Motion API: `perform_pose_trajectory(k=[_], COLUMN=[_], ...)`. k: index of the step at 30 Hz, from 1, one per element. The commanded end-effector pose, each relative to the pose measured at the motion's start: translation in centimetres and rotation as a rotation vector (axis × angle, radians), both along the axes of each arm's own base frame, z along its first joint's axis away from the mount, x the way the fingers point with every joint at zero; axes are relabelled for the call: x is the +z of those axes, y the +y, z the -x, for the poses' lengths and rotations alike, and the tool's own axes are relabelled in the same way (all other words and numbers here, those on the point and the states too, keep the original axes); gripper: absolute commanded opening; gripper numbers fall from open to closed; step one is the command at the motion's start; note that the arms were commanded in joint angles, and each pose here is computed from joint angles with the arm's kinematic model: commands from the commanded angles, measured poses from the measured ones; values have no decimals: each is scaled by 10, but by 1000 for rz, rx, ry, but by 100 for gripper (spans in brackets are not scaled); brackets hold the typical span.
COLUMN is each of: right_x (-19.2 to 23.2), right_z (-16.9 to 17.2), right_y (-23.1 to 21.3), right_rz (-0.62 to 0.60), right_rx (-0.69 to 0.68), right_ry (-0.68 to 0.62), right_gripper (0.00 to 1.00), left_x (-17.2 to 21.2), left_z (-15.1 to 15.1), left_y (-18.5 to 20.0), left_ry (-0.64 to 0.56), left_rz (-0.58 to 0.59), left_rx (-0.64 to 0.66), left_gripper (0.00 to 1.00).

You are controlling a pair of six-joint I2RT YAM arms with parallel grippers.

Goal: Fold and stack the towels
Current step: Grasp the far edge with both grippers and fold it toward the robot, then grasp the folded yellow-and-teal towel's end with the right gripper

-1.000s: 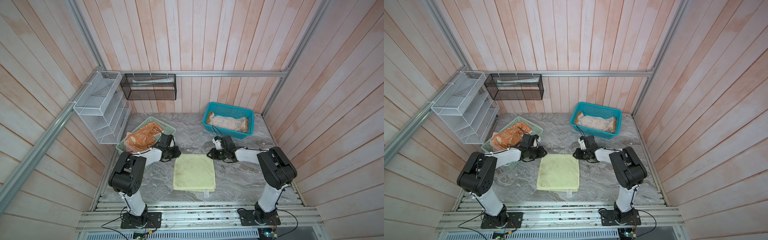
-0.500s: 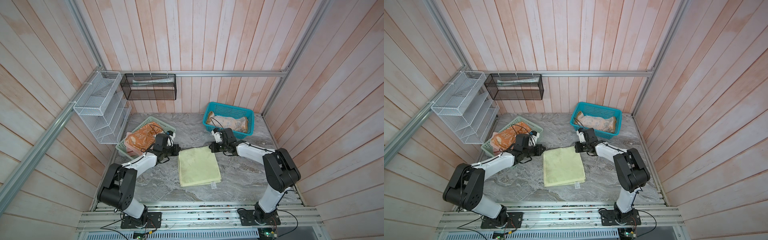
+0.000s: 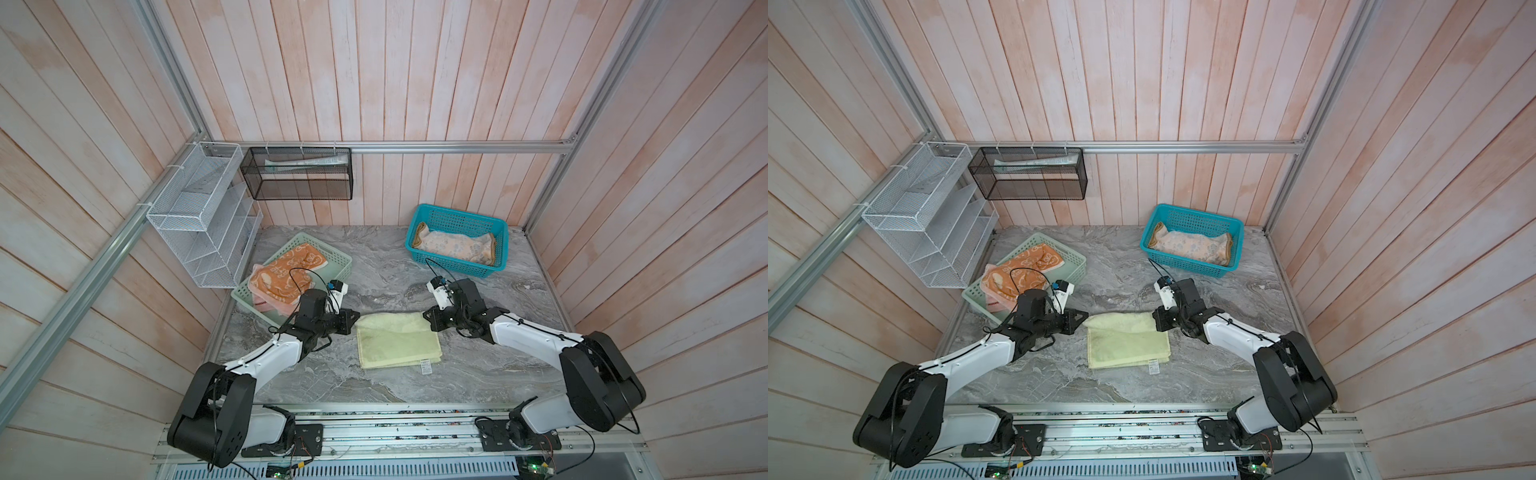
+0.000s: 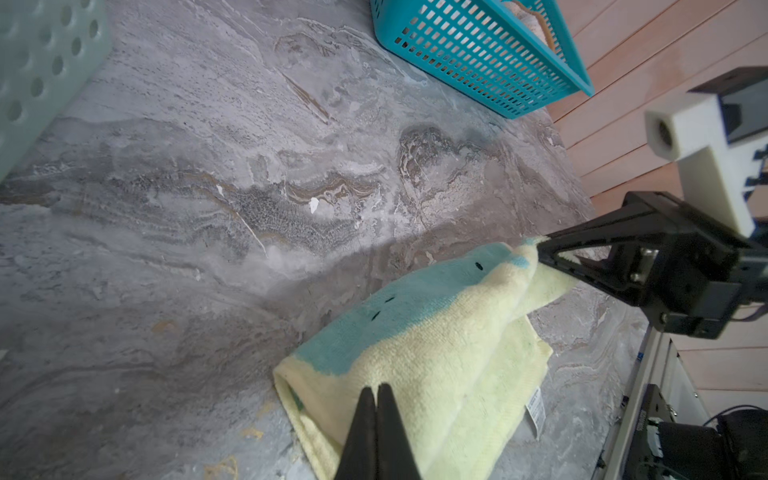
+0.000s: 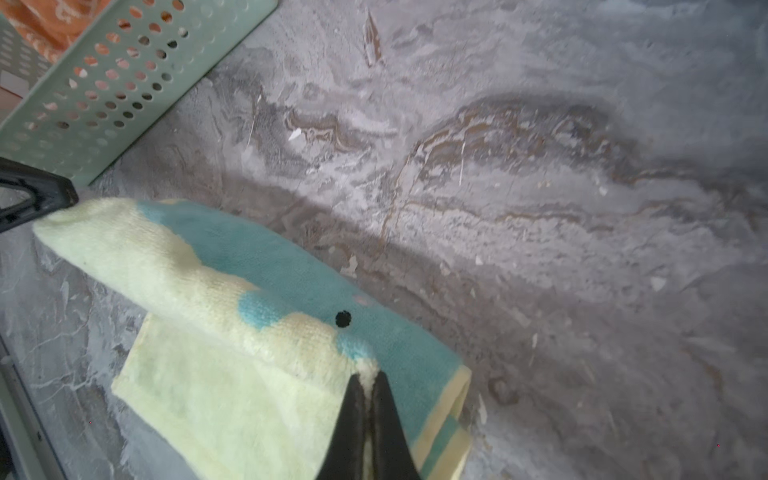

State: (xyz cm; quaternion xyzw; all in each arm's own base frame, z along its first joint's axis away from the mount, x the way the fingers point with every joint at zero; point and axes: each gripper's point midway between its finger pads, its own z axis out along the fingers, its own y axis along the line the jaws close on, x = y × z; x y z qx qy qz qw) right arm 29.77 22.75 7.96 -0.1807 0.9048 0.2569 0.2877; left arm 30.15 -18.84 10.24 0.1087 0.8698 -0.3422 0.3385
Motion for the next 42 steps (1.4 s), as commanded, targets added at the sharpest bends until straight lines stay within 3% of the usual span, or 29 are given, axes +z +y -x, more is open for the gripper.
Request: perform_pose_trajectory(k=[1,9,11,12,13,15,17,24,30,33,36,41,42], right_x=[-5,-11,-10,-9,-5,3,15,25,-9,-20,-24,-38,-40], right_z=[13,39,47,50,54,60,60,40,55,69,80,77,76], right_y=[-10,-24,-28,-29,-30,-32,-39,-55,-36,-32,-28,-41,-40], right_rz=[-20,-27,-28,-31,-39,-58,-73,-147,-74,-32,-63,-24,-23], right_rx=[-63,-108,-123,-132,-134,-148,-202,-333,-249,-242,-251,-314,-316], right_ry=[31,107,141,154,168,180,172,138,365,404,422,415,421], right_gripper=[2,4,14,26,36,43,45,49,49,49,51,58,61], left_x=[3,-8,-11,-13,-15,-16,-15,-12,-35,-49,-50,-42,-40], left_z=[14,52,61,65,68,75,80,81,85,92,96,98,99], left_y=[-7,-10,-10,-9,-7,-3,1,3,-12,-15,-20,-26,-27], left_ry=[-23,18,30,39,48,66,72,111,306,373,385,386,388], left_rz=[26,47,42,38,34,38,48,105,89,84,110,131,135], left_rx=[-25,-19,-17,-14,-7,4,25,79,39,42,27,10,3], left_gripper=[0,0,0,0,9,29,34,35,39,42,37,3,0])
